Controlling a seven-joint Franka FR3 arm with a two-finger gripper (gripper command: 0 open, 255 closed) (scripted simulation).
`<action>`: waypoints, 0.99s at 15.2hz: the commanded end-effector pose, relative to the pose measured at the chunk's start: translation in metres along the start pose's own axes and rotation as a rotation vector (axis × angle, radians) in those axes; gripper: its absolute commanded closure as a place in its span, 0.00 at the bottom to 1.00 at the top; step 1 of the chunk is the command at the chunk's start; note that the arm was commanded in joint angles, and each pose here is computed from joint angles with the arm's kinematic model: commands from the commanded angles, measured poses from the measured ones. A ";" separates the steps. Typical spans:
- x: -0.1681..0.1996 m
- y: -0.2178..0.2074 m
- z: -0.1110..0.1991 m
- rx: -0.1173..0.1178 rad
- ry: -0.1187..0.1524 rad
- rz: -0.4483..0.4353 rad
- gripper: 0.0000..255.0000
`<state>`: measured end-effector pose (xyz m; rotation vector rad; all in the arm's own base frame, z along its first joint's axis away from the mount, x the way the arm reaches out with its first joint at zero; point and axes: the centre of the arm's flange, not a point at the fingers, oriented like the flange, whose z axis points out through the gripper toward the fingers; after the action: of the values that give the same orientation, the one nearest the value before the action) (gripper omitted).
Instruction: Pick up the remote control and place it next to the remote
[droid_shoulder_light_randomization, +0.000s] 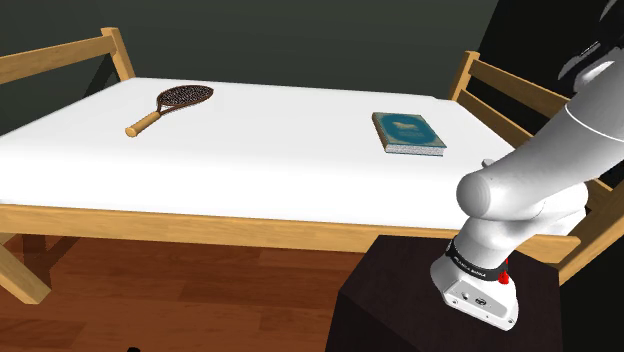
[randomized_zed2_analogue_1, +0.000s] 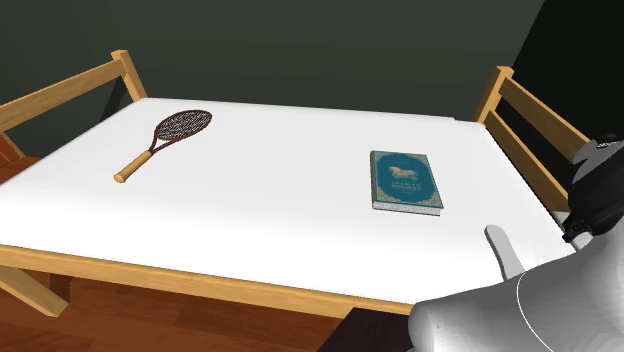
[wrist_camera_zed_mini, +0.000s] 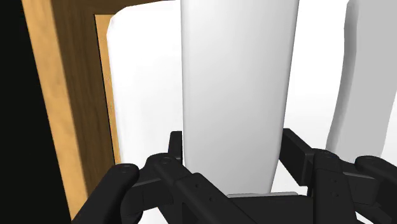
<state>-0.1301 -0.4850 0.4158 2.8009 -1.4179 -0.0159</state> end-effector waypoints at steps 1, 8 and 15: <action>-0.008 0.022 -0.001 -0.001 0.000 -0.002 1.00; -0.007 0.022 0.036 -0.001 0.000 -0.002 1.00; -0.007 0.021 0.076 -0.001 0.000 -0.002 1.00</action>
<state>-0.1512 -0.4951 0.3738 2.7660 -1.3778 0.1288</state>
